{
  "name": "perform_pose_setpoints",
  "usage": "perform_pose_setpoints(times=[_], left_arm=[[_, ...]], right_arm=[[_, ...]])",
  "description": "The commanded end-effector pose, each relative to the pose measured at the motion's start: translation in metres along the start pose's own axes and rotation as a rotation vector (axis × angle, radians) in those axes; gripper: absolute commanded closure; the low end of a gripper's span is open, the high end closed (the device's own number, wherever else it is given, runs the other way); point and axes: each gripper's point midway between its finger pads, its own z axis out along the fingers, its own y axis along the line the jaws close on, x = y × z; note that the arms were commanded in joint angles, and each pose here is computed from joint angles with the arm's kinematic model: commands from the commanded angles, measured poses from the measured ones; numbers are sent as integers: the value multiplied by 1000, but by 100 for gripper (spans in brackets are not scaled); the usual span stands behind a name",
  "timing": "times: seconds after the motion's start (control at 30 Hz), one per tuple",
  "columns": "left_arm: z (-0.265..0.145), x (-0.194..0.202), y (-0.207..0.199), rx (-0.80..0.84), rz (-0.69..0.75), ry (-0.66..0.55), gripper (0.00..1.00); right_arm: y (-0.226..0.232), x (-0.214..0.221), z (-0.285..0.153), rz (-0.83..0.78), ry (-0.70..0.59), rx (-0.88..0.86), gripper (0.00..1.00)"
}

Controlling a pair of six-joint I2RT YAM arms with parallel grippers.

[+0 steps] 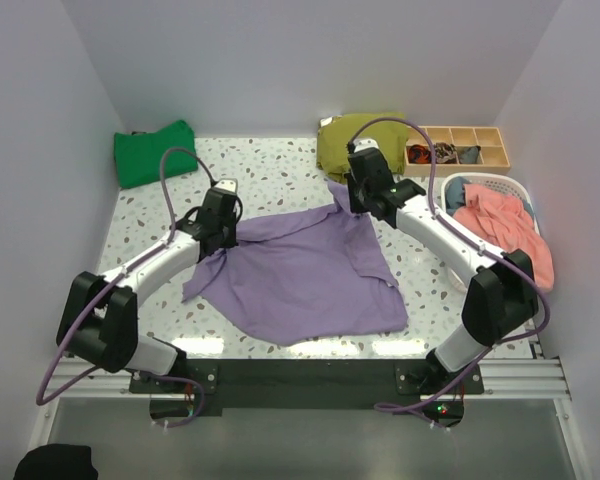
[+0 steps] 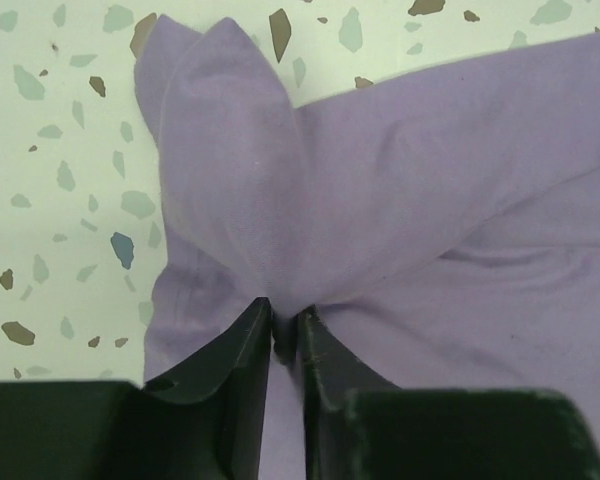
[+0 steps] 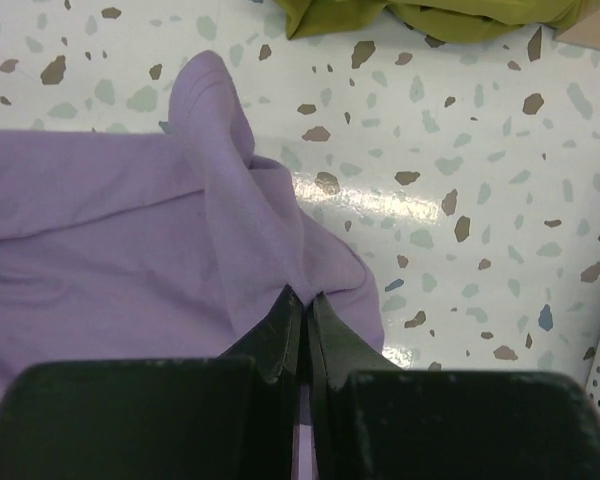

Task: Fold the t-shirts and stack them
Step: Flatten out the tshirt

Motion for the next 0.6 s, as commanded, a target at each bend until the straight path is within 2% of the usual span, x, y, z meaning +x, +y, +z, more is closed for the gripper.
perform_pose_setpoints(times=[0.0,0.07,0.13,0.17,0.2,0.33,0.5,0.53,0.57], left_arm=[[4,-12,-6,15,15,-21,71],[5,-13,-7,19,17,-23,70],[11,-12,-9,19,23,-10,54],[12,-11,-9,17,25,-3,54],[15,-10,-13,33,26,0,63],[20,-6,-20,68,28,6,85],[15,-14,-16,50,25,-27,86],[12,-20,-15,48,26,-43,85],[7,-27,-13,42,24,-62,75]], right_arm=[[-6,-4,-1,-15,-13,20,100],[-6,-5,-1,-18,-18,21,100],[-5,-4,0,-20,-15,17,100],[-4,-5,1,-20,-17,16,100],[-4,-4,2,-20,-15,14,100],[-4,-2,3,-24,-9,15,100],[-5,-1,4,-28,-8,19,99],[-6,0,5,-26,-5,21,99],[-5,-1,4,-28,-8,18,99]])
